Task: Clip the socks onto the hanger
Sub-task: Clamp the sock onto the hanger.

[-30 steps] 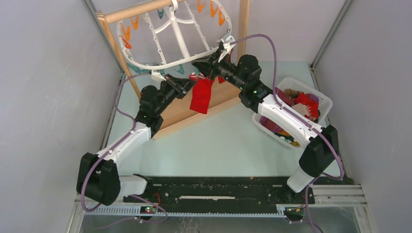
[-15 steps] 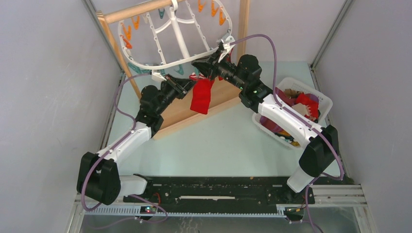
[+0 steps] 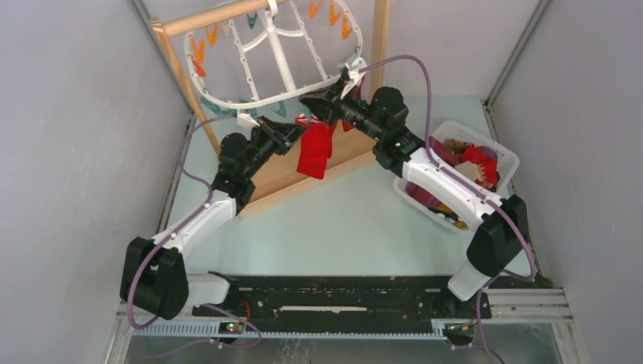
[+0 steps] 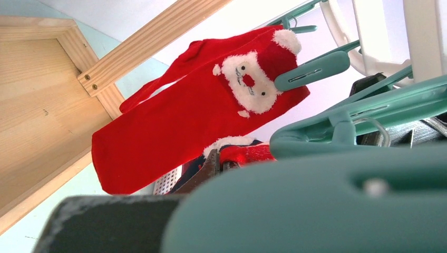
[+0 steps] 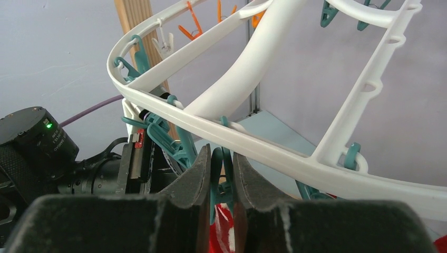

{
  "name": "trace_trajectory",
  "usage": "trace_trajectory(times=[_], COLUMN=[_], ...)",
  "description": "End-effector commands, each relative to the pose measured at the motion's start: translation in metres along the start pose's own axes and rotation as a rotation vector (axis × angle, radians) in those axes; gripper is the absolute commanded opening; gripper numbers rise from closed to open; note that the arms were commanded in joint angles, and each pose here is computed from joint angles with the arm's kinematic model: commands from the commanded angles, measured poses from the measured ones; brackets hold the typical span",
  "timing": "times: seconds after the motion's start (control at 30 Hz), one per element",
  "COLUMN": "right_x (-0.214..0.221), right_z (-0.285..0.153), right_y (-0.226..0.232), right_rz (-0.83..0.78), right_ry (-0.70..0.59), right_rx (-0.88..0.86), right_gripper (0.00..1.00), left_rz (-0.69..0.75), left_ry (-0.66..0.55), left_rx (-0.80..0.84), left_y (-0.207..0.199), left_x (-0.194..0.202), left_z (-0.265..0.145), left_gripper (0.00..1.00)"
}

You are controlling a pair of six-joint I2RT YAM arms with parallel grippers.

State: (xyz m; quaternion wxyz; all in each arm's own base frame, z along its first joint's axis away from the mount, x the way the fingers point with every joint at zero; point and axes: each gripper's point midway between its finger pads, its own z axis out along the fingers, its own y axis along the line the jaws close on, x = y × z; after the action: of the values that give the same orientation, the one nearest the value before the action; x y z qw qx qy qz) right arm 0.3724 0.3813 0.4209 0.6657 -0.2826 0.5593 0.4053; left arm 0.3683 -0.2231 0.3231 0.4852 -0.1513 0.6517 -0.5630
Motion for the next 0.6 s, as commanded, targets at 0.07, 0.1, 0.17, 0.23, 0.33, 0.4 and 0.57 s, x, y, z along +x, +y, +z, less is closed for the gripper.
trace_trajectory(times=[0.07, 0.1, 0.17, 0.23, 0.33, 0.4, 0.57], right_x=[-0.004, -0.004, -0.004, -0.002, -0.001, -0.001, 0.0], right_z=[-0.006, -0.007, -0.007, -0.007, -0.007, -0.007, -0.006], right_y=[0.011, 0.011, 0.011, 0.011, 0.012, 0.012, 0.011], right_rz=[-0.052, -0.056, -0.064, -0.07, -0.079, -0.084, -0.094], right_ry=[-0.003, -0.003, -0.002, 0.0, 0.001, 0.0, 0.0], right_rx=[-0.049, -0.05, -0.052, -0.054, -0.056, -0.057, -0.056], right_gripper=[0.14, 0.14, 0.14, 0.14, 0.14, 0.14, 0.14], left_rz=[0.008, 0.007, 0.003, 0.001, 0.001, 0.001, -0.004], left_ry=[-0.045, -0.046, -0.046, -0.048, -0.049, -0.044, -0.044], left_rx=[0.084, 0.085, 0.087, 0.09, 0.101, 0.104, 0.117], left_y=[-0.038, -0.038, -0.039, -0.041, -0.045, -0.046, -0.051], left_x=[-0.022, -0.022, -0.022, -0.023, -0.024, -0.024, -0.025], left_z=[0.002, 0.001, 0.001, 0.001, 0.0, 0.001, -0.001], left_gripper=[0.0, 0.0, 0.0, 0.0, 0.0, 0.0, 0.0])
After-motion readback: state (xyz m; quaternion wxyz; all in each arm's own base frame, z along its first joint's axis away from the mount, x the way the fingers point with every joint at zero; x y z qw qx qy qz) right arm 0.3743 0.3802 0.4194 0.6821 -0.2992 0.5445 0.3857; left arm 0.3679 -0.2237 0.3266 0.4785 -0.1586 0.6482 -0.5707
